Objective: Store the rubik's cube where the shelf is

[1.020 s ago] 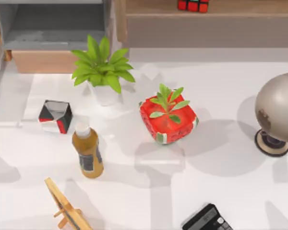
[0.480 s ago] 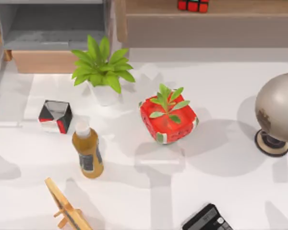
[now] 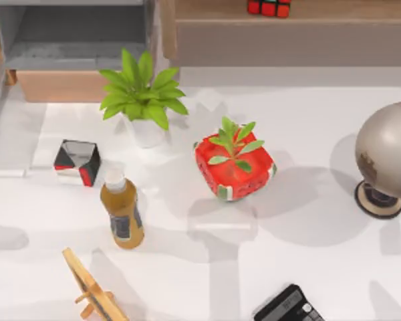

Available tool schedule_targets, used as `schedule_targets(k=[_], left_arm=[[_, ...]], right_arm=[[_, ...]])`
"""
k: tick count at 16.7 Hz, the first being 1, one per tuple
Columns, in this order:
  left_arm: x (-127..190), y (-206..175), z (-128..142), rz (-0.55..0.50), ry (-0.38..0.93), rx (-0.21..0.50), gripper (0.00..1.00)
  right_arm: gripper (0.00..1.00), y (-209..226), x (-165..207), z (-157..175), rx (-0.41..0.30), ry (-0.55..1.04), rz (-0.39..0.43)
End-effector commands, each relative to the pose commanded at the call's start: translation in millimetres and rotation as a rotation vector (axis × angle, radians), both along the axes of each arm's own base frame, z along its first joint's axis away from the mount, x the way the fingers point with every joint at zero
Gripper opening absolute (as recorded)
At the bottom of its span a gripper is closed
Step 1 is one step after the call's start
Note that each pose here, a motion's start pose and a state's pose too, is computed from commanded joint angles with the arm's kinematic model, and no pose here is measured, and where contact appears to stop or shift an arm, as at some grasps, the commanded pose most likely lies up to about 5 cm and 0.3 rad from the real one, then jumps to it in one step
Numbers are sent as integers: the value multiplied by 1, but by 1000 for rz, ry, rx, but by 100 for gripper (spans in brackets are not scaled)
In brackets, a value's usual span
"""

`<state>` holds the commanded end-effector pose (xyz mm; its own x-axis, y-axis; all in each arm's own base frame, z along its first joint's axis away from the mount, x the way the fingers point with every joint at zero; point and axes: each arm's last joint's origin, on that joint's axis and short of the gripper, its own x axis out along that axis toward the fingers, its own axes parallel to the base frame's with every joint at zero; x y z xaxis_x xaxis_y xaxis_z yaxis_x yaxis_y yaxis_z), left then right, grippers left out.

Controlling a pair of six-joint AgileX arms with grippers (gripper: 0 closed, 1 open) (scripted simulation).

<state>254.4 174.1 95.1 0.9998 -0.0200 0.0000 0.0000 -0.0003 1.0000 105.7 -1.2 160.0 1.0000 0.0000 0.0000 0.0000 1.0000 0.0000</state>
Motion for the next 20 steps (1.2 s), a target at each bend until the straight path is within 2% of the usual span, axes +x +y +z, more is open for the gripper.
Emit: schedule_targets(k=[1, 2, 11, 18, 20], left_arm=[[0, 0, 0, 0, 0, 0, 2], [0, 0, 0, 0, 0, 0, 0], [0, 0, -4, 2, 16, -16, 0], [58, 0, -4, 3, 14, -14, 0], [63, -1, -4, 2, 16, -16, 0]], right_arm=[[100, 0, 0, 0, 0, 0, 0], [100, 0, 0, 0, 0, 0, 0], [100, 0, 0, 0, 0, 0, 0], [100, 0, 0, 0, 0, 0, 0], [100, 0, 0, 0, 0, 0, 0]])
